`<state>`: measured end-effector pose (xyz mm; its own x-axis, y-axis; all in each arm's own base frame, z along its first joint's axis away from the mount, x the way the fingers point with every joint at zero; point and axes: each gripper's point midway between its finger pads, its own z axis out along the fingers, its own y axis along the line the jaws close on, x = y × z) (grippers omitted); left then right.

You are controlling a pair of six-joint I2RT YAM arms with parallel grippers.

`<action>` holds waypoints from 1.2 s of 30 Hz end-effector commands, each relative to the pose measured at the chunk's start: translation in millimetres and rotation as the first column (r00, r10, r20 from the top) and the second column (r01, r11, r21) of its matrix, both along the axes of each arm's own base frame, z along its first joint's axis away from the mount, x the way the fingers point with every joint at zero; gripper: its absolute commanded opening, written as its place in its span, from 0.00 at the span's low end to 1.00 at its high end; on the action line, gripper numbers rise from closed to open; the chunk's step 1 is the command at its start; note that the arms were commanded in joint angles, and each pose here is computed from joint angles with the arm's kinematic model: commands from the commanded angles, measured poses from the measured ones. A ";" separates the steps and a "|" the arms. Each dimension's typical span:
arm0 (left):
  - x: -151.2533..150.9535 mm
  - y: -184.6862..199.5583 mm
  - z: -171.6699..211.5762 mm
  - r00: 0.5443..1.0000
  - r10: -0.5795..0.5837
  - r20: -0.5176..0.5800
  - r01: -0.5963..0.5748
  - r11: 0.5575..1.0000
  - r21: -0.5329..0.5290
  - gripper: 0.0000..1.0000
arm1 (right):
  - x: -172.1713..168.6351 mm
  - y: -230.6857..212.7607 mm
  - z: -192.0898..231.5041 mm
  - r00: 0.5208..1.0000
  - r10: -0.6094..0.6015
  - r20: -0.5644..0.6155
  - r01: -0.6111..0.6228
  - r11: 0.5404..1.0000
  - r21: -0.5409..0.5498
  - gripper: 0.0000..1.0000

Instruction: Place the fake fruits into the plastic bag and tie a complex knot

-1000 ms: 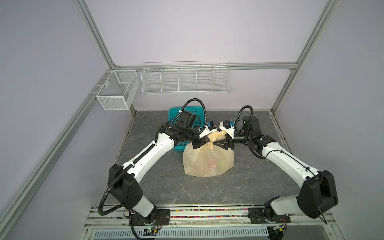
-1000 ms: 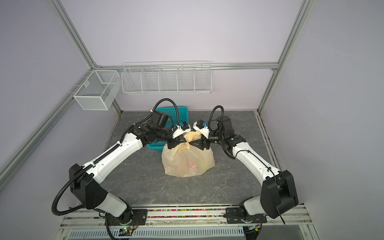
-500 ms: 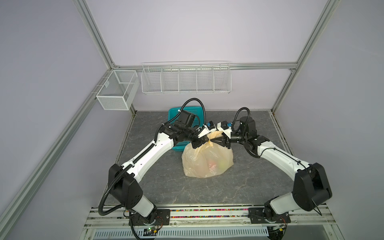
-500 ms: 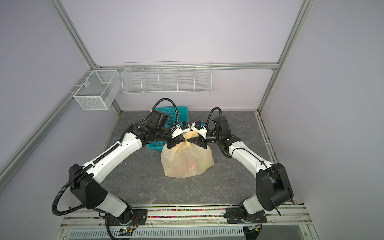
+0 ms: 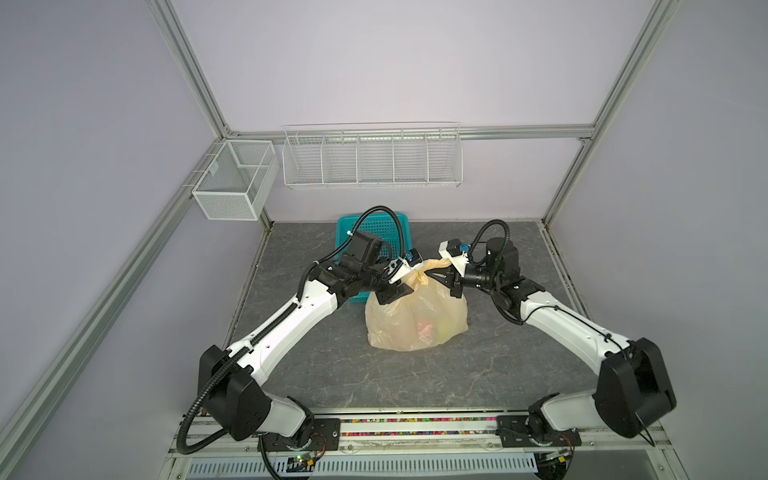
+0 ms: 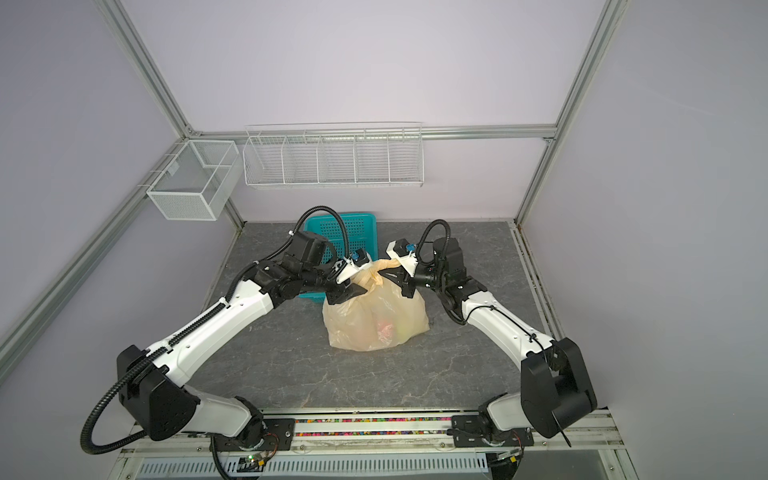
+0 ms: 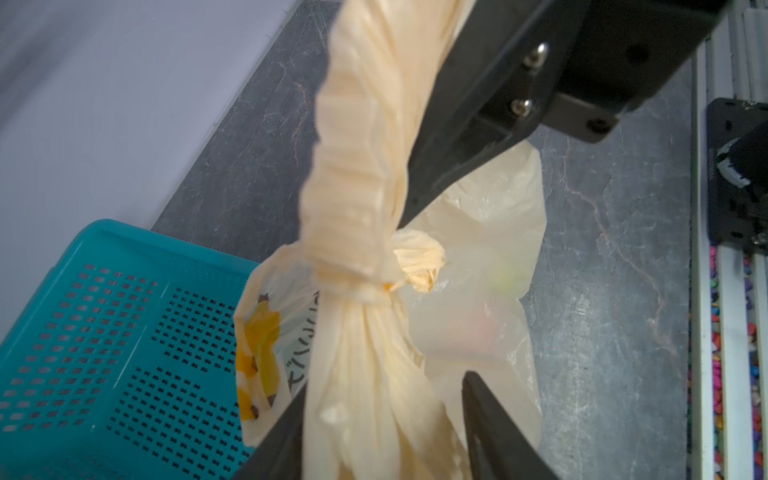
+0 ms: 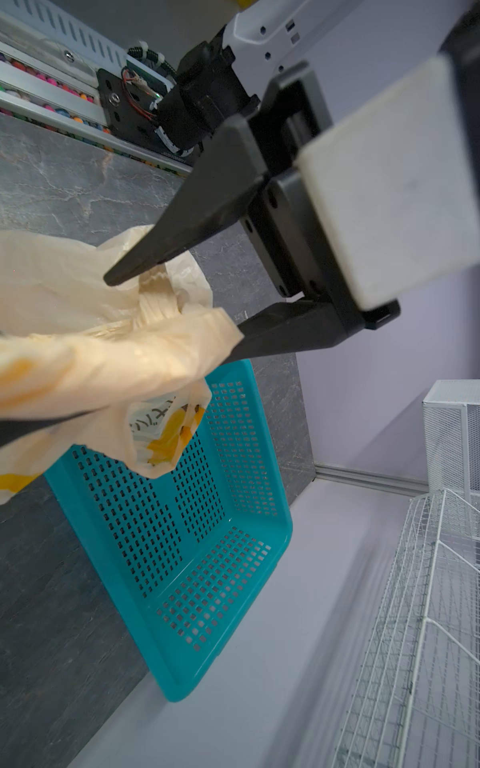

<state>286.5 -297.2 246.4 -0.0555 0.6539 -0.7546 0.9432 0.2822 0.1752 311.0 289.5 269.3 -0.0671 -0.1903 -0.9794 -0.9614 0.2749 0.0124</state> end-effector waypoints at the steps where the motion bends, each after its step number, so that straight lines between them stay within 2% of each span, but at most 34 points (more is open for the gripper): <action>1: 13.5 1.2 0.1 0.997 0.044 0.062 -0.044 0.999 0.014 0.54 | -4.1 1.2 12.0 1.000 -0.026 -0.003 0.026 0.999 0.042 0.07; 3: 18.0 -0.9 0.3 0.996 0.054 0.072 -0.056 0.998 0.023 0.52 | -3.6 3.1 12.6 0.999 -0.043 -0.009 0.044 0.998 0.035 0.07; 5: 21.8 -3.5 5.1 0.994 0.071 0.084 -0.072 0.997 0.009 0.45 | -1.0 3.4 10.7 0.998 -0.069 -0.015 0.069 0.997 0.018 0.07; 9: 24.6 -5.5 23.5 0.989 0.113 0.099 -0.106 0.992 -0.067 0.14 | 2.1 1.3 6.0 0.993 -0.115 -0.020 0.115 0.993 -0.007 0.07; 10: 23.8 -6.2 29.2 0.987 0.123 0.099 -0.113 0.989 -0.099 0.08 | 2.4 0.8 4.2 0.992 -0.123 -0.019 0.123 0.992 -0.012 0.07; 13: 21.2 -7.3 45.3 0.984 0.159 0.084 -0.140 0.970 -0.198 0.00 | 1.1 0.3 -0.9 0.991 -0.137 -0.007 0.137 0.990 -0.026 0.07; 16: 15.7 -10.7 57.1 0.985 0.168 0.031 -0.153 0.949 -0.275 0.00 | -0.1 0.1 -6.8 0.990 -0.144 0.003 0.144 0.989 -0.038 0.07; 20: 13.2 -12.8 61.5 0.981 0.188 -0.048 -0.194 0.926 -0.323 0.00 | 1.1 0.0 -8.2 0.987 -0.157 0.024 0.158 0.987 -0.042 0.08; 24: 5.0 -19.9 62.2 0.978 0.155 -0.141 -0.197 0.910 -0.365 0.00 | 9.5 0.0 -7.7 0.975 -0.219 0.038 0.220 0.975 -0.033 0.08; 29: -0.4 -24.1 54.4 0.961 0.150 -0.233 -0.234 0.890 -0.391 0.00 | 28.7 -2.0 4.7 0.938 -0.347 0.019 0.346 0.937 0.041 0.07; 33: -11.6 -33.9 51.7 0.949 0.097 -0.299 -0.226 0.872 -0.433 0.00 | 37.4 -3.0 -5.6 0.903 -0.430 -0.021 0.430 0.900 0.075 0.07; 36: -11.9 -40.4 52.0 0.935 0.098 -0.341 -0.261 0.841 -0.475 0.00 | 43.6 -3.7 -1.6 0.883 -0.466 -0.062 0.470 0.871 0.140 0.07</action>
<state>283.4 -326.7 274.6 -0.3837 0.2515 -0.8885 0.8504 0.4714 -0.2338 340.6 291.4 258.4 -0.1400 -0.0981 -0.9853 -0.7843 0.6184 0.0499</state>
